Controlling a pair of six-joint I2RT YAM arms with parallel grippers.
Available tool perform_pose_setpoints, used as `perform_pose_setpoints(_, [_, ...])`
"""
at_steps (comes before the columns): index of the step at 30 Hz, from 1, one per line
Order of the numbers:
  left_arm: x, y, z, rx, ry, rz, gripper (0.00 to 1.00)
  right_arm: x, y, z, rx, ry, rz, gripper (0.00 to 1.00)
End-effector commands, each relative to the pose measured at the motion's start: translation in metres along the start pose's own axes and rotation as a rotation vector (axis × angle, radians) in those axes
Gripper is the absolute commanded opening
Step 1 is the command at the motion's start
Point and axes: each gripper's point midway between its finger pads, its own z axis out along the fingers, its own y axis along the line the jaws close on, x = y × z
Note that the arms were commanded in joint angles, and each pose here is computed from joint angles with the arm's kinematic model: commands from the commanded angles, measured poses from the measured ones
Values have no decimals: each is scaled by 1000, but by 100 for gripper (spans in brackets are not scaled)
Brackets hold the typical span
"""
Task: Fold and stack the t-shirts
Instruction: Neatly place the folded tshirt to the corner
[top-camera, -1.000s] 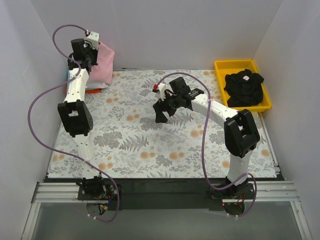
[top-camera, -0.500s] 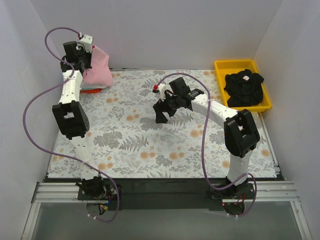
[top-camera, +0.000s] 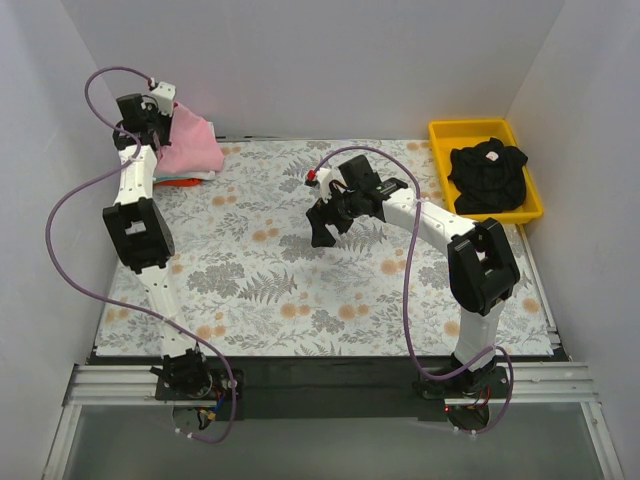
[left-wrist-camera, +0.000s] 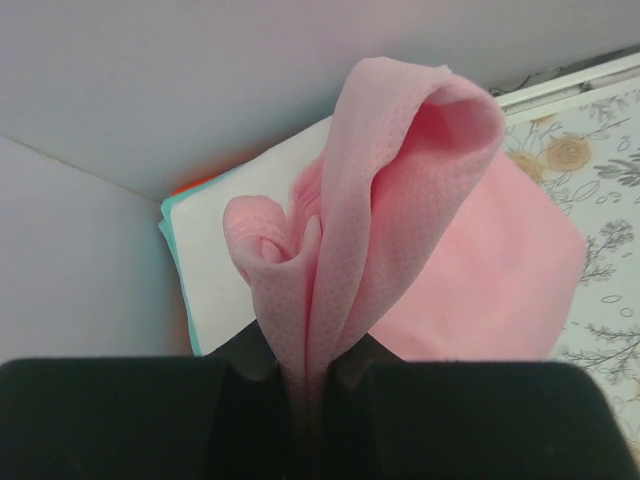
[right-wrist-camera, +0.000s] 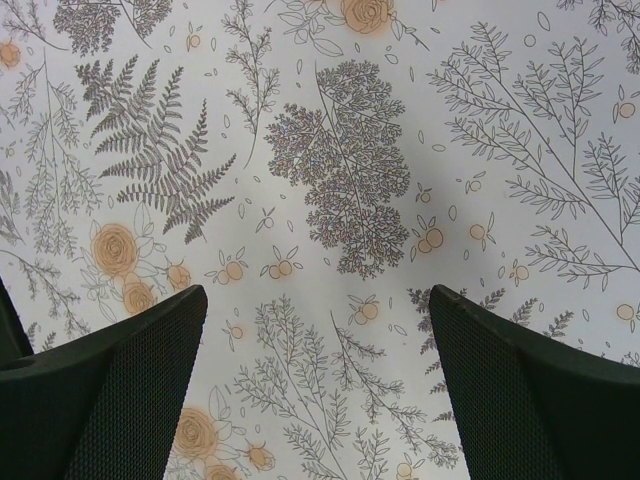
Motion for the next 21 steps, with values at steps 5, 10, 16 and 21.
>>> perform_pose_setpoints(5, [2,32,8,-71,-45,75,0,-2,0,1,-5,-7,-6,98])
perform_pose_setpoints(10, [7,51,18,-126,-77,136,9,0,-1,2,-2,-2,-5,98])
perform_pose_setpoints(16, [1,101,24,-304,-125,157,65,0,-2,2,2,-1,-5,98])
perform_pose_setpoints(21, [-29,124,-5,-361,-192,80,82,-5,-2,-3,14,-12,-13,98])
